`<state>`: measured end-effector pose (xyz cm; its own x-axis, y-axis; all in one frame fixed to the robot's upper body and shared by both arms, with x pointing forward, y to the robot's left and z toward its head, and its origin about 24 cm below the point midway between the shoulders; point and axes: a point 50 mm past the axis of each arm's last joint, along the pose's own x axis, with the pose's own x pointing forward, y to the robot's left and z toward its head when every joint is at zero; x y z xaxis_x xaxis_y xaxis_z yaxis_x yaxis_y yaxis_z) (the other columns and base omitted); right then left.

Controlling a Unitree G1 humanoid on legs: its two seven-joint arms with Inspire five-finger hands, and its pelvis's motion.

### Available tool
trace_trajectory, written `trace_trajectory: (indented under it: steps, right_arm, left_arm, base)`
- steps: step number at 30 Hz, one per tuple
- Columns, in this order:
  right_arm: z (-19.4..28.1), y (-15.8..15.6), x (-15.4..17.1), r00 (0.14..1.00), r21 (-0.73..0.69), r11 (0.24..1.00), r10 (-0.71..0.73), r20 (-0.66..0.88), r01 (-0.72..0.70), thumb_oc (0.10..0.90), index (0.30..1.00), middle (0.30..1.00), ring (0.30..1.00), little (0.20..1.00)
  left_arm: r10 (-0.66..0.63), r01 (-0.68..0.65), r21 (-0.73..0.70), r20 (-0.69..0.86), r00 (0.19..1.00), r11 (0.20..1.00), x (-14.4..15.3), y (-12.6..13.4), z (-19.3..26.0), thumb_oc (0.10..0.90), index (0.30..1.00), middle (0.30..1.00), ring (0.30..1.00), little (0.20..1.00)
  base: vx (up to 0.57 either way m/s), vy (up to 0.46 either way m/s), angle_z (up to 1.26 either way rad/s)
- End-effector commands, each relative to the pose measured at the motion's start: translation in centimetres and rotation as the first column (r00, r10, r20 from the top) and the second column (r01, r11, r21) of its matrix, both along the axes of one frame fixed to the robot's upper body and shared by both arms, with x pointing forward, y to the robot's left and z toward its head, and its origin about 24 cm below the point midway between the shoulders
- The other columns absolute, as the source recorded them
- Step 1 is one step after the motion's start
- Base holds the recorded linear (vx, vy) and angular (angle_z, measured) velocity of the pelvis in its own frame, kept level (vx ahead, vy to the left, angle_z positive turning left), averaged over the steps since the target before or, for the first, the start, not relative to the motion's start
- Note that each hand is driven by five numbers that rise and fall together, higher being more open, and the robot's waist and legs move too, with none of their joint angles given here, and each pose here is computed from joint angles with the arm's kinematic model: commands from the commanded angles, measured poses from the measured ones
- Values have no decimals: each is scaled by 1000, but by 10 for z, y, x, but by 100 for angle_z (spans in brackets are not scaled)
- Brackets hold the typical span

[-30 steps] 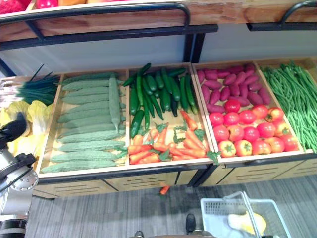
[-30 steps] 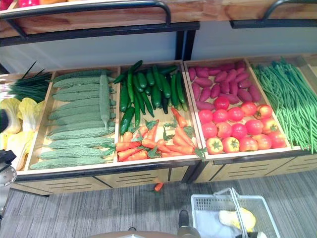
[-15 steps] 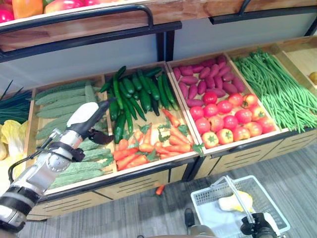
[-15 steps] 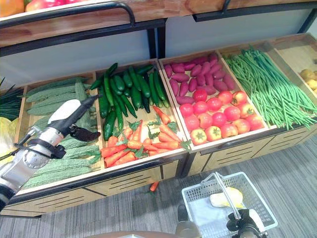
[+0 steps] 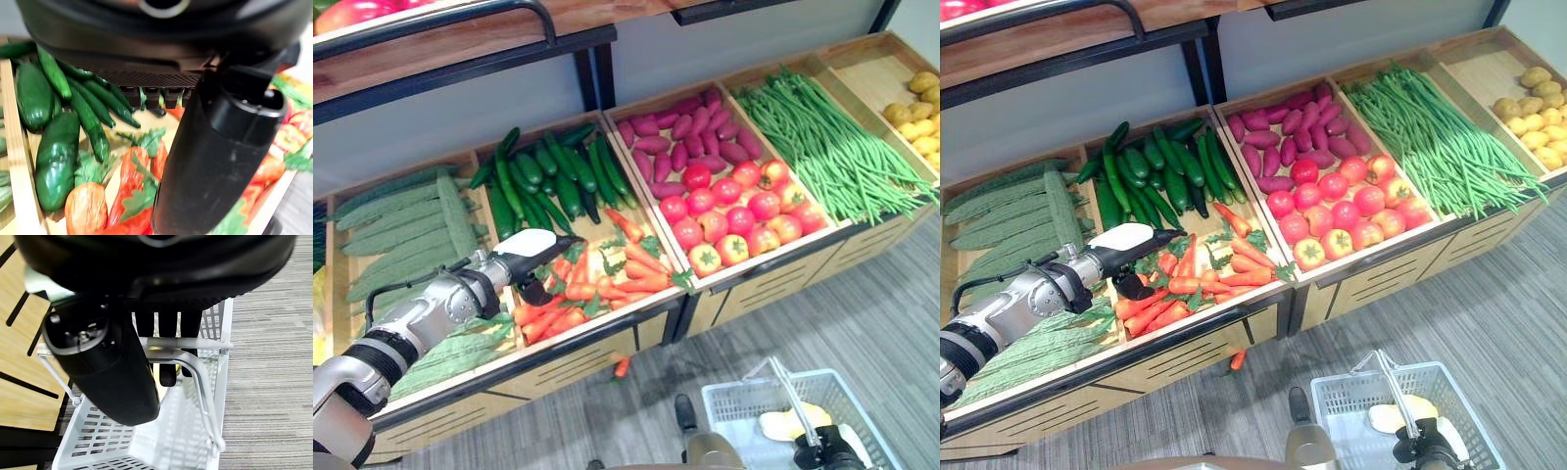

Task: Get the vegetables into the basket

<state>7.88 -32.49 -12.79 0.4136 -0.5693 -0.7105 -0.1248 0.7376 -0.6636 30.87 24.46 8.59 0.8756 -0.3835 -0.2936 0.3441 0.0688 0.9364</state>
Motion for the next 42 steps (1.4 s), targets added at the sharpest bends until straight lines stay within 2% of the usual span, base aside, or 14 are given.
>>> trace_trajectory:
  steps: [1, 14, 15, 16, 18, 20, 21, 24, 28, 29, 31, 33, 35, 42]
  right_arm:
    - [16, -19, 21, 997, -72, 997, 28, 77, -22, 400, 300, 300, 300, 300]
    - [15, -17, 23, 997, -73, 997, 45, 61, -40, 400, 300, 300, 300, 300]
    - [15, -16, 23, 997, -71, 997, 46, 60, -42, 400, 300, 300, 300, 300]
    - [13, -15, 21, 998, -66, 997, 48, 52, -44, 400, 300, 300, 300, 300]
    - [13, -15, 20, 998, -66, 997, 46, 50, -43, 400, 300, 300, 300, 300]
    - [12, -14, 18, 998, -61, 997, 44, 45, -42, 400, 300, 300, 300, 300]
    - [11, -13, 17, 998, -59, 998, 41, 42, -39, 400, 300, 300, 300, 300]
    - [11, -12, 18, 998, -58, 998, 40, 42, -38, 400, 300, 300, 300, 300]
    - [11, -11, 21, 998, -60, 997, 51, 49, -48, 400, 300, 300, 300, 300]
    - [11, -11, 21, 997, -63, 997, 52, 49, -49, 400, 300, 300, 300, 300]
    - [11, -10, 19, 997, -66, 997, 52, 48, -49, 400, 300, 300, 300, 300]
    - [10, -10, 19, 997, -69, 996, 53, 48, -49, 400, 300, 300, 300, 300]
    - [10, -10, 18, 998, -72, 997, 44, 51, -41, 400, 300, 300, 300, 300]
    - [9, -8, 17, 997, -72, 997, 45, 60, -41, 400, 300, 300, 300, 300]
  left_arm:
    - [56, -44, -51, 271, 961, 998, 26, 9, 70, 900, 1000, 1000, 1000, 1000]
    - [3, 8, -47, 241, 971, 999, 26, -7, 57, 900, 1000, 1000, 1000, 1000]
    - [3, 3, -27, 227, 974, 1000, 25, -6, 52, 863, 948, 948, 948, 948]
    - [11, -8, -15, 199, 980, 1000, 24, -4, 44, 635, 629, 629, 629, 629]
    - [12, -11, -9, 191, 981, 1000, 24, -3, 41, 569, 536, 536, 536, 536]
    - [20, -21, 7, 138, 990, 1000, 20, -1, 26, 571, 539, 539, 539, 539]
    - [50, -49, -8, 107, 993, 999, 20, -2, 10, 437, 352, 352, 352, 352]
    - [59, -58, -14, 86, 995, 998, 20, -5, 0, 404, 305, 305, 305, 305]
    - [91, -93, 26, 74, 993, 995, 19, -4, -19, 400, 300, 300, 300, 300]
    - [96, -99, 30, 97, 991, 995, 20, -4, -17, 408, 311, 311, 311, 311]
    - [109, -112, 12, 159, 981, 994, 24, -4, -10, 492, 429, 429, 429, 429]
    - [108, -110, -2, 211, 971, 994, 26, -5, 0, 475, 404, 404, 404, 404]
    - [106, -105, -20, 272, 957, 994, 28, -5, 12, 400, 300, 300, 300, 300]
    - [93, -70, -69, 438, 894, 995, 29, -4, 55, 400, 300, 300, 300, 300]
  base:
    - [0, 0, 0]
    - [0, 0, 0]
    - [0, 0, 0]
    - [0, 0, 0]
    - [0, 0, 0]
    - [-3, 4, -4]
    - [-11, 5, -9]
    - [-12, 2, -6]
    - [-21, 3, -8]
    - [-13, -9, -6]
    - [0, 0, 0]
    - [0, 0, 0]
    - [-5, -2, 2]
    - [0, -4, 5]
